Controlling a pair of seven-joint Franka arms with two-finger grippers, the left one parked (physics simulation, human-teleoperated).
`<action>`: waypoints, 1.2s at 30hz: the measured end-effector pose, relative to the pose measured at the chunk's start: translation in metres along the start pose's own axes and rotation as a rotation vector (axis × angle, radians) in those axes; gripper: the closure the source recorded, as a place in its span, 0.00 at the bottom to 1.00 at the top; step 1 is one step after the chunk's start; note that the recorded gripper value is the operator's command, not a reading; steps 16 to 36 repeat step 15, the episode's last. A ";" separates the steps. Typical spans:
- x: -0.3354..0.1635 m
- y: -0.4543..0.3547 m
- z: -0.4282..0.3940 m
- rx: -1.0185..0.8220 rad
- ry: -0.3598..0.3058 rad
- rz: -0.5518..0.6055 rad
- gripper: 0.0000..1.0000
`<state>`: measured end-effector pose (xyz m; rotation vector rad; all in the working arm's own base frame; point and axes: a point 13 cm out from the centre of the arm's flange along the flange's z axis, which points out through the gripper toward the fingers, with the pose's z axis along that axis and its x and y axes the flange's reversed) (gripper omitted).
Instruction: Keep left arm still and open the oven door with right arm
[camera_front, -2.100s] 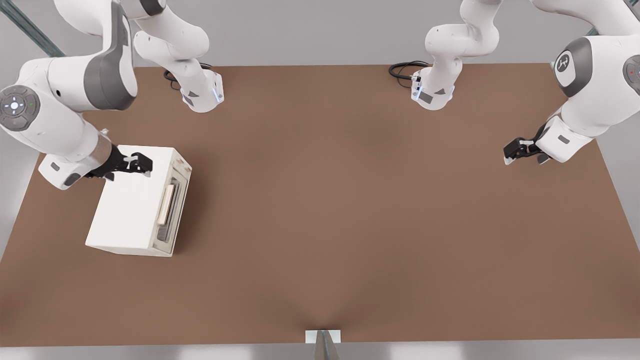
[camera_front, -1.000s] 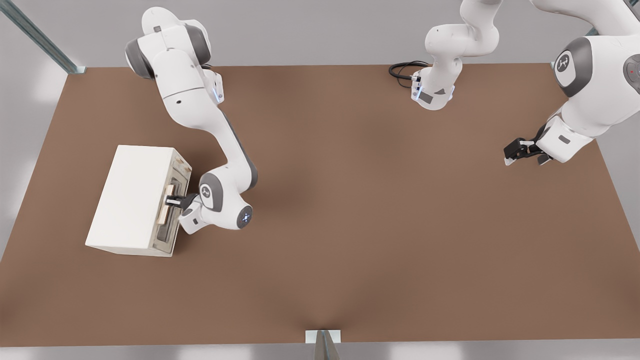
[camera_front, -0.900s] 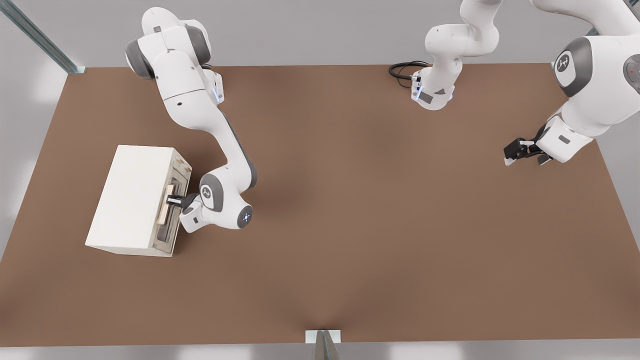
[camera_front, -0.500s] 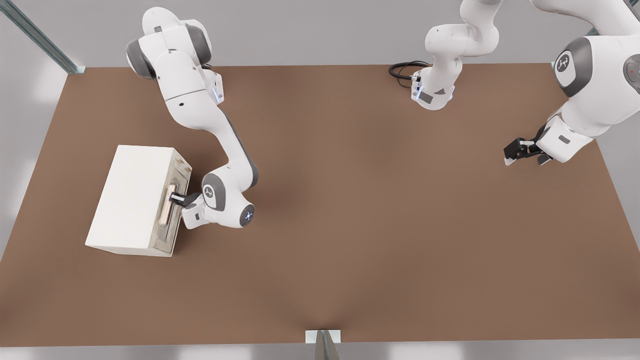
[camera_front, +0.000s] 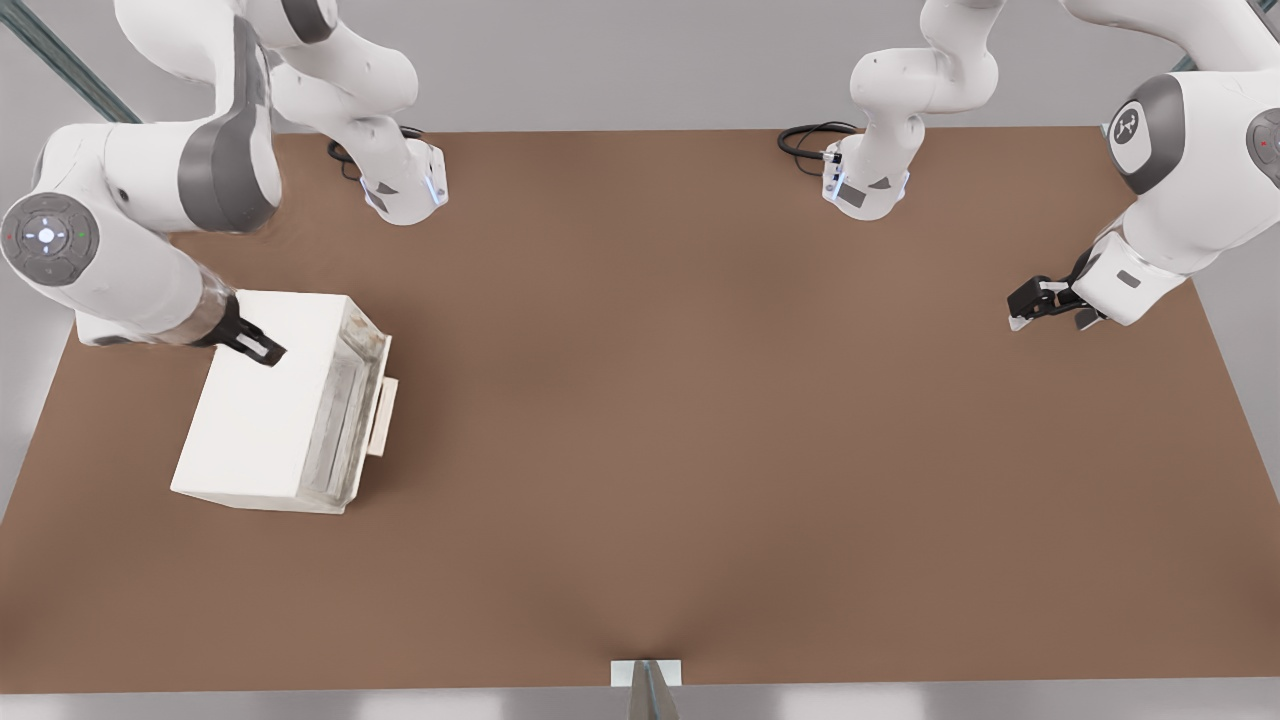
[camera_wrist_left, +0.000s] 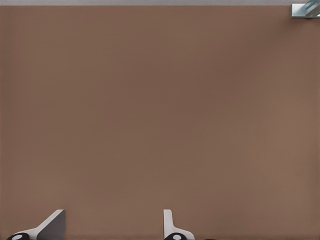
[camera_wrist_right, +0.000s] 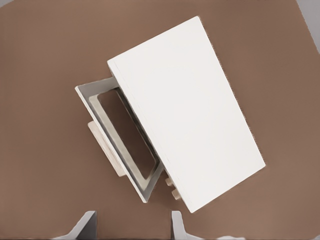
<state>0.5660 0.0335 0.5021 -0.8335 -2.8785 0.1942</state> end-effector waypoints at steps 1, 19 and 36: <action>0.001 -0.007 -0.006 -0.018 0.012 -0.021 0.00; -0.006 -0.034 0.002 -0.023 0.062 -0.287 0.00; -0.006 -0.034 0.002 -0.023 0.062 -0.287 0.00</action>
